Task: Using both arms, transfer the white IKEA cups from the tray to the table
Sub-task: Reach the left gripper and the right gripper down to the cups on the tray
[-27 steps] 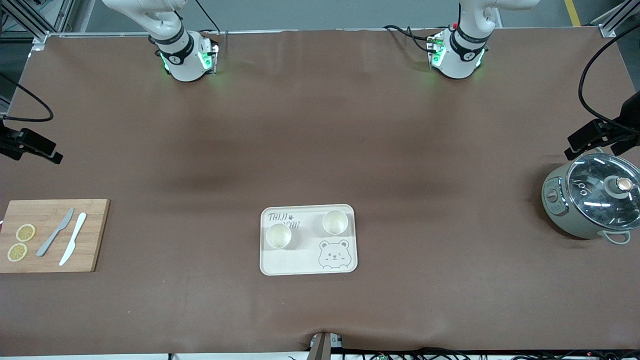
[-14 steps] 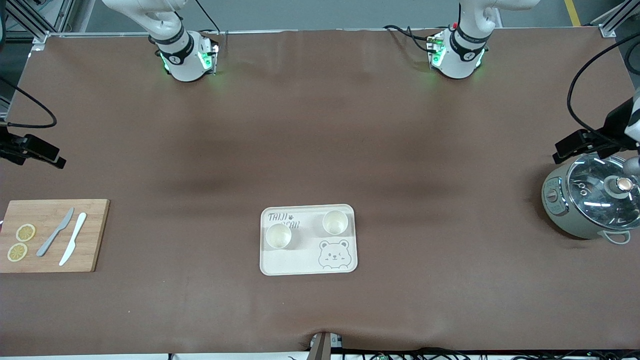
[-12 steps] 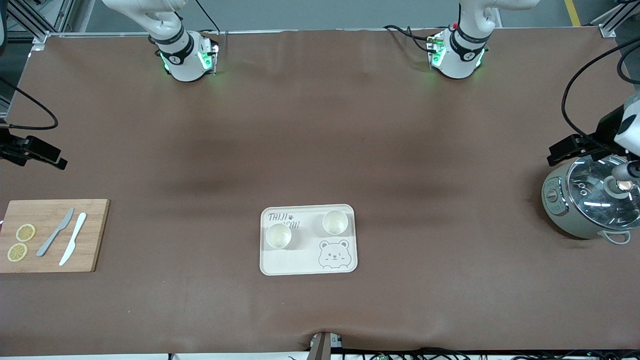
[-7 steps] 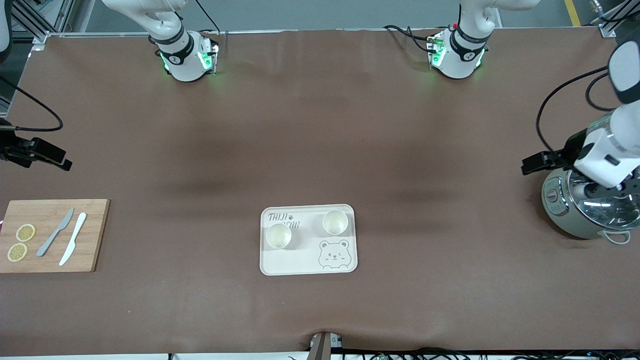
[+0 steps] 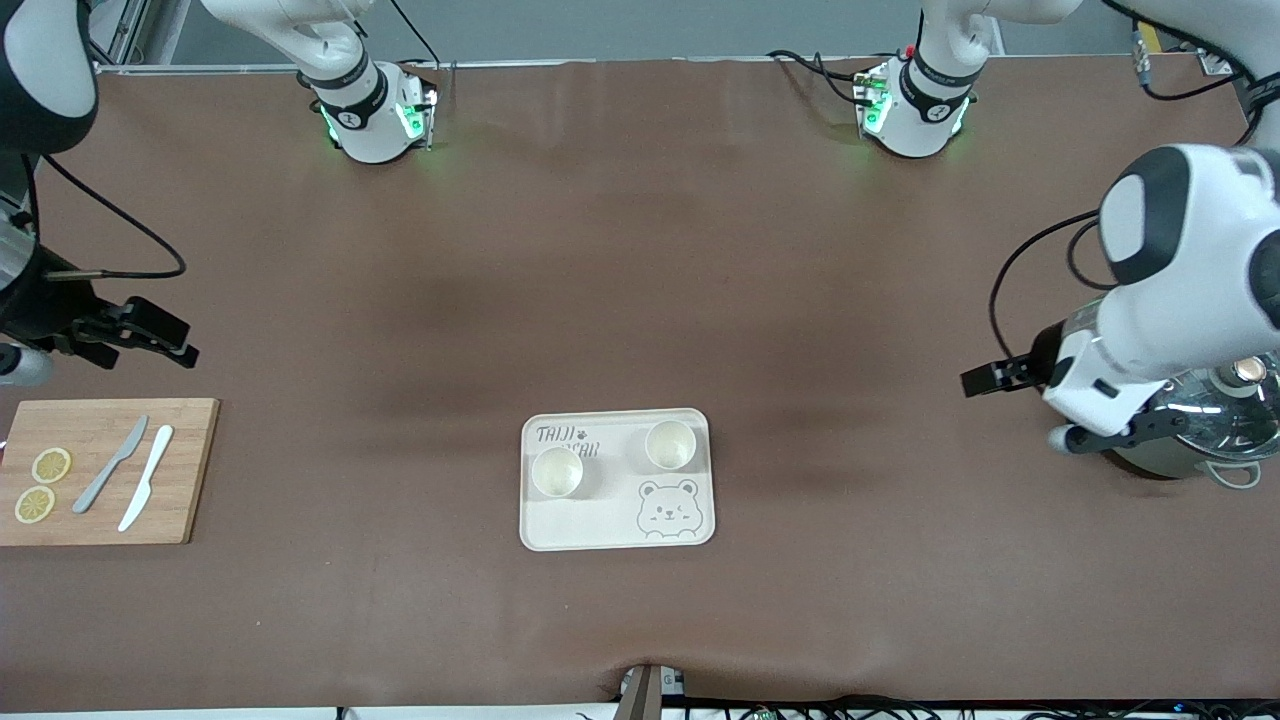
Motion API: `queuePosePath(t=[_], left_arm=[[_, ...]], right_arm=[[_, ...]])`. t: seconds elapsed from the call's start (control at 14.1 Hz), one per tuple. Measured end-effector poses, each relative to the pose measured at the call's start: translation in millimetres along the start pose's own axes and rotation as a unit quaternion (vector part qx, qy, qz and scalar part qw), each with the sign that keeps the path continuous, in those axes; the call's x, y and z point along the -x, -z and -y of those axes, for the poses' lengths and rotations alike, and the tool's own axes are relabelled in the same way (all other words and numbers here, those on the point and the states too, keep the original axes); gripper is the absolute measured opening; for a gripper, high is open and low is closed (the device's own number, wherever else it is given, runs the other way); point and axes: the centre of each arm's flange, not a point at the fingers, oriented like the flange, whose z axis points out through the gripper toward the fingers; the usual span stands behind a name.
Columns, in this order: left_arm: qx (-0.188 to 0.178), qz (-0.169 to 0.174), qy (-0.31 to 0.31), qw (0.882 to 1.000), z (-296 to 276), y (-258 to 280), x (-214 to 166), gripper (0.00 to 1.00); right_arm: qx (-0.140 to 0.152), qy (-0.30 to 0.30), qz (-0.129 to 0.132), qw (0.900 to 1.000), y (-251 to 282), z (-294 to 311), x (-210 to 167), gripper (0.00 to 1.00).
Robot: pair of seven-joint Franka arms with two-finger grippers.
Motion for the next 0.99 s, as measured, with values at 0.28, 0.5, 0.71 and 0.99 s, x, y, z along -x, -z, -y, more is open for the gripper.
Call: queuePosePath(t=[0.28, 0.5, 0.71, 0.99], left_arm=[[-0.001, -0.026, 0.042, 0.999, -66.0, -31.5, -6.6, 1.0], [0.008, -0.053, 0.068, 0.996, -117.6, -60.7, -0.9, 1.0], [0.019, -0.073, 0.104, 0.992, -165.2, -81.1, 9.6, 1.0], [0.025, -0.082, 0.138, 0.987, -191.7, -87.0, 11.2, 1.0]], right_arm=[[-0.029, -0.044, 0.01, 0.999, -15.2, 47.6, -2.5, 1.0], [0.009, -0.069, 0.019, 0.997, -65.2, 124.4, -14.1, 1.0], [0.028, -0.093, 0.019, 0.995, -97.8, 162.2, -23.1, 1.0], [0.024, -0.114, 0.001, 0.993, -124.5, 185.4, -36.2, 1.0]])
